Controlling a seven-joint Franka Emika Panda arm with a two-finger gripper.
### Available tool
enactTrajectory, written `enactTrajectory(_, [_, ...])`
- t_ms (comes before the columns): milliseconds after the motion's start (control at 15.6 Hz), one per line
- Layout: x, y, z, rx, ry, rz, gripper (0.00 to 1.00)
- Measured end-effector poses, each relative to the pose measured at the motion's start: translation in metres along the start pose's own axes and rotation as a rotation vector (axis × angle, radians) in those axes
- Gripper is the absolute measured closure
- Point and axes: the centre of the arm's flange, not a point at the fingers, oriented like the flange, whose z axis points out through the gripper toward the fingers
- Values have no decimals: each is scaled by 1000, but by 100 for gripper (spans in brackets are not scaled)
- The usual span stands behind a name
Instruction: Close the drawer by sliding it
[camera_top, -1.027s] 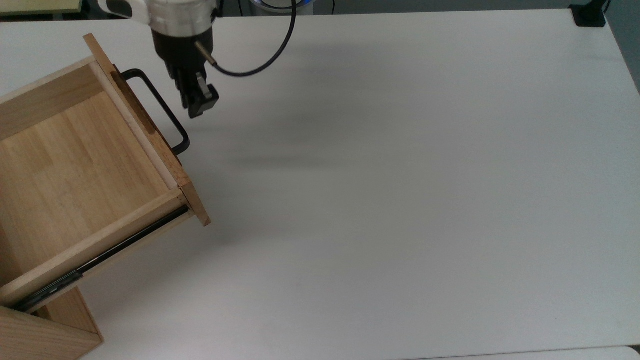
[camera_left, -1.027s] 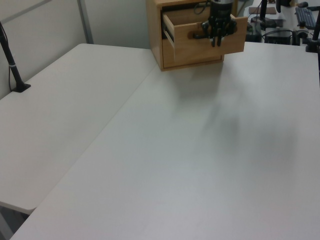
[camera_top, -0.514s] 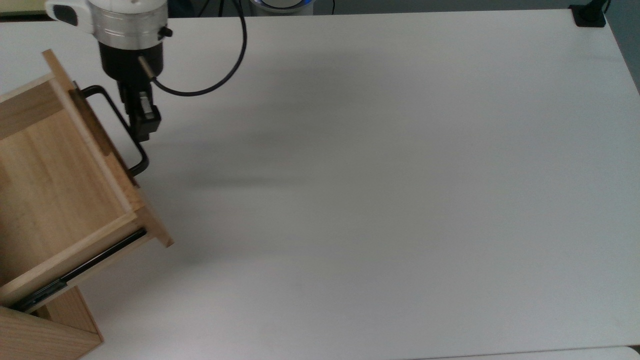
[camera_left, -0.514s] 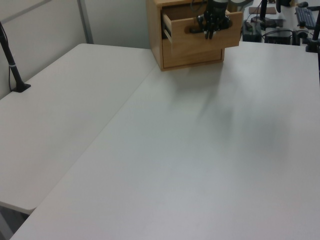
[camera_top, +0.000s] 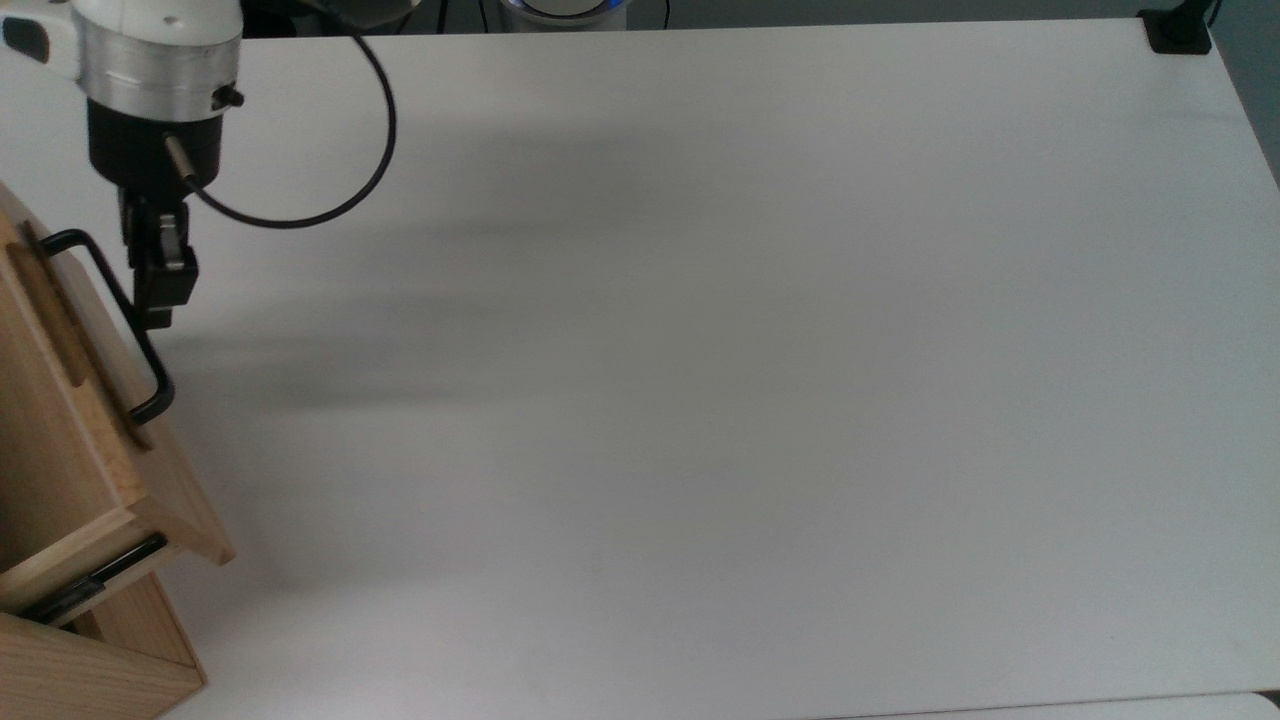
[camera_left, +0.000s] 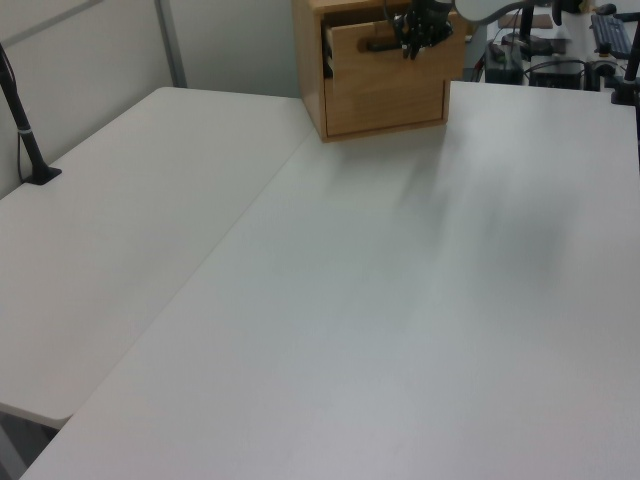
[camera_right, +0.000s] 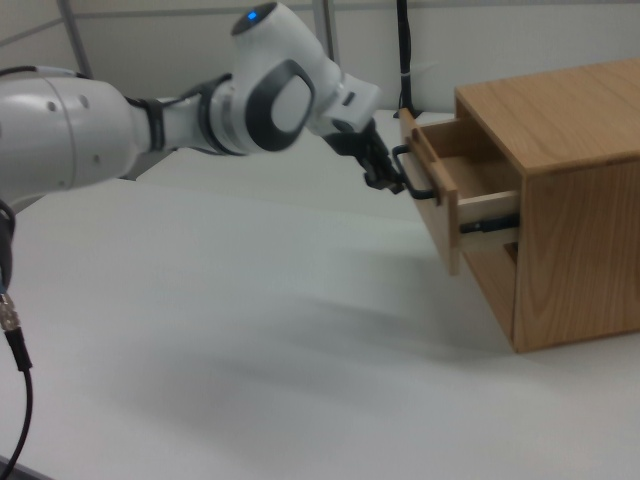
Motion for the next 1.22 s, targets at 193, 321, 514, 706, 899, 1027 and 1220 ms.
enactTrajectory(193, [19,14,21,11,56,11,83])
enactTrajectory(321, [27,18,24,16,75,18,83])
enactTrajectory(514, [38,23,23,49,115,28,83])
enactTrajectory(706, [47,28,30,81,176,7,83])
enactTrajectory(899, [53,34,40,108,224,-12,83])
enactTrajectory(1027, [53,34,40,110,227,-12,83])
enactTrajectory(1220, [56,34,33,116,235,-11,82])
